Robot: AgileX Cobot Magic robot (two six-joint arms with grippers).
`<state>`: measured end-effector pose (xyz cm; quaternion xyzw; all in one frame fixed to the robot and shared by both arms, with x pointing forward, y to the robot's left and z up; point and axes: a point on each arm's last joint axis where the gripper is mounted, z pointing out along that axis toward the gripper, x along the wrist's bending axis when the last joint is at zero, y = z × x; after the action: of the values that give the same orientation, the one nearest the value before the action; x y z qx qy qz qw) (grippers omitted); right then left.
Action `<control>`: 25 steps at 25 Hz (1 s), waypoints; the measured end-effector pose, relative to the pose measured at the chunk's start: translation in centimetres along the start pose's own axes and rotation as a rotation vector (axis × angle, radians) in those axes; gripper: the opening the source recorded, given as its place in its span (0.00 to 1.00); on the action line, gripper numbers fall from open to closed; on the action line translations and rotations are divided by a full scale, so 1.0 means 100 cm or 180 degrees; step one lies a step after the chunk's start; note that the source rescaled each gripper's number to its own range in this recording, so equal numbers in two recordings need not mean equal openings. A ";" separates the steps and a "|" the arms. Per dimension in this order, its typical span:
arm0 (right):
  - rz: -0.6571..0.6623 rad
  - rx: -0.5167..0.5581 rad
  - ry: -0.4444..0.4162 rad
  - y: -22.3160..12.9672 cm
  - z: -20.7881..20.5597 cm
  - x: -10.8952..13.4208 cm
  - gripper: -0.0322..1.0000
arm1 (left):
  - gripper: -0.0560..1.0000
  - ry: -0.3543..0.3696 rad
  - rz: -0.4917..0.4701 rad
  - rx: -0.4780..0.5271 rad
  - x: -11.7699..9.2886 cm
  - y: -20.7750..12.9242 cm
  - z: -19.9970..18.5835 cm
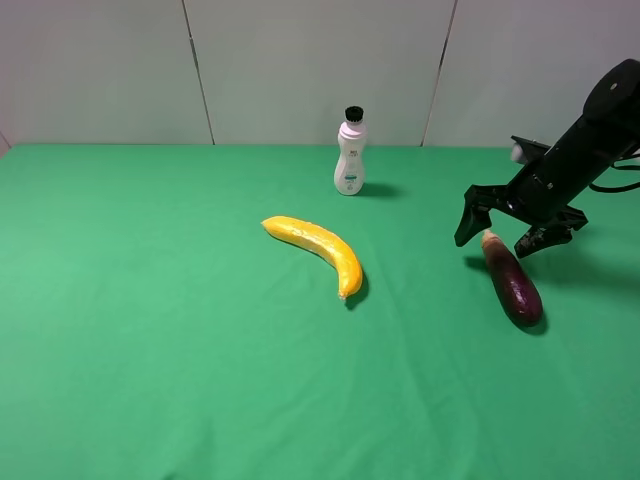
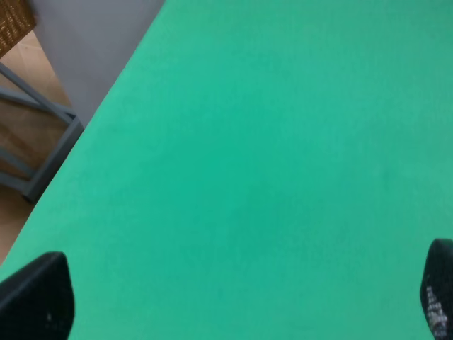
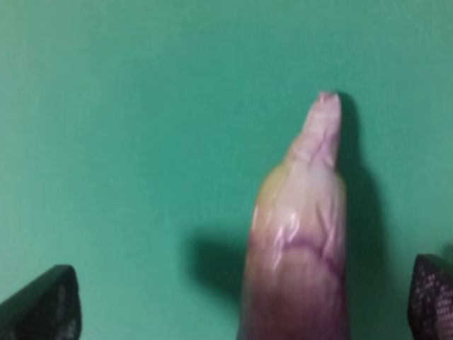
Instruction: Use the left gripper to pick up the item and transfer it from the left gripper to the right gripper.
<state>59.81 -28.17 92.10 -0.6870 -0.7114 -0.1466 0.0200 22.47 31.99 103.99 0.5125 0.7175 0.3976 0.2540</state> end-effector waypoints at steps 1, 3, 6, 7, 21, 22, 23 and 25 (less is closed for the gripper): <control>-0.0005 -0.0023 0.0003 0.000 -0.004 0.001 1.00 | 0.97 0.0000 0.0000 0.0000 0.000 0.000 0.000; -0.0018 -0.0043 0.0015 -0.001 -0.012 0.003 1.00 | 0.97 0.0000 0.0000 0.0000 0.000 0.000 0.000; -0.0029 -0.0070 0.0036 -0.002 -0.026 0.007 1.00 | 0.97 0.0000 0.0000 0.0000 0.000 0.000 0.000; -0.0040 -0.0079 0.0037 -0.003 -0.031 0.009 1.00 | 0.97 0.0000 0.0000 0.0000 0.000 0.000 0.000; -0.0296 -0.0187 -0.0093 -0.044 -0.136 0.032 1.00 | 0.97 0.0000 0.0000 0.0000 0.000 0.000 0.000; -0.0319 -0.0176 -0.0118 -0.048 -0.143 0.033 1.00 | 0.97 0.0000 0.0000 0.0000 0.000 0.000 0.000; -0.0334 -0.0175 -0.0147 -0.053 -0.150 0.034 1.00 | 0.97 0.0000 0.0000 0.0000 0.000 0.000 0.000; -0.0340 -0.0136 -0.0193 -0.062 -0.161 0.036 1.00 | 0.97 0.0001 0.0000 0.0003 0.000 0.000 0.000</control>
<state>50.71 -28.55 107.21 -0.6524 -0.7441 -0.1417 -0.0242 22.46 31.99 103.98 0.5126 0.7177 0.3973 0.2537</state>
